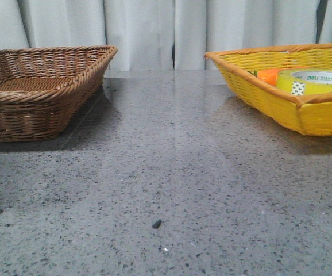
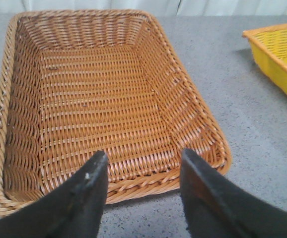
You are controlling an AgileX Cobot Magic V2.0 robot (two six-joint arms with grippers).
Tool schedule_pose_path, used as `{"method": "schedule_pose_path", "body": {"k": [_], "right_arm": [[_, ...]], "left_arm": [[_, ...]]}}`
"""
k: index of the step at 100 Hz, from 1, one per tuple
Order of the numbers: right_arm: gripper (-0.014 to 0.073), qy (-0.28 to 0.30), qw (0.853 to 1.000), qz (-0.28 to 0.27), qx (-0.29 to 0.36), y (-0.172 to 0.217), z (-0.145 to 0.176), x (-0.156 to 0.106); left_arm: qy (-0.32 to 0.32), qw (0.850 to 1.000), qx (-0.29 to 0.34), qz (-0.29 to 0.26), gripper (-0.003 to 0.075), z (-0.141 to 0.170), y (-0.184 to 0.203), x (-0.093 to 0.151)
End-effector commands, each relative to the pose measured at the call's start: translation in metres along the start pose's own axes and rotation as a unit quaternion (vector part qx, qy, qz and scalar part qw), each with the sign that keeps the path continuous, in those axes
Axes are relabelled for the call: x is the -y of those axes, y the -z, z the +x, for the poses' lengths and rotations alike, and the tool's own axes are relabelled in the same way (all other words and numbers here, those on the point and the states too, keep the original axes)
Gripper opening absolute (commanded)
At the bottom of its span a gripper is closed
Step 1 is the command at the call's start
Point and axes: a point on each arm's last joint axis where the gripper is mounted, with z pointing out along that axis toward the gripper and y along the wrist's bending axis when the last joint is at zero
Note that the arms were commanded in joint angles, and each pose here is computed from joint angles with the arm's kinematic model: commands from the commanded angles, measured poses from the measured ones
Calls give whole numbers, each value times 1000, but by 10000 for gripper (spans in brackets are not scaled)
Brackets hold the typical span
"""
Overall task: Transfer tape with both arms
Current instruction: 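Reach the right gripper into the yellow basket and grasp the yellow tape roll, then lower the tape roll onto the table between baskets and release it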
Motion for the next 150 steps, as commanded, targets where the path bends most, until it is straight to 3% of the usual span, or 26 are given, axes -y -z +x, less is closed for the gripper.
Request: {"method": "schedule_pose_path", "body": {"k": [1,25,42,59,64,74,95,108,116,128,150], "right_arm": [[426,20,999,-6,-39,-16,-30,-5],[371,45,988,-13,-148,-104,-54,-13],[371,26,975,12,-222,-169,-43,1],[344,19,967,32,-253,-204,-32,12],[257,19,968,33,-249,-207,-32,13],[-73,23,973,30,-226,-199,-41,9],[-46,66,996,-15,-61,-107,-115,-34],[-46,107,991,-68,44,-44,-150,-76],[-46,126,984,-101,73,-28,-156,-98],[-46,147,979,-134,52,-41,-148,-124],[-46,148,974,-127,-113,-150,-108,-135]], "left_arm": [[-1,999,45,9,315,-16,3,4],[-4,998,43,37,315,-15,3,12],[-1,998,44,43,315,-15,3,13],[5,998,32,51,315,-13,3,15],[5,998,32,51,315,-13,3,15],[6,998,31,50,315,-13,2,15],[6,998,34,50,315,-13,2,14],[6,998,38,49,315,-14,2,14],[6,998,41,48,315,-15,2,14],[6,998,44,48,315,-15,2,14],[6,998,40,49,315,-15,2,14]]}}
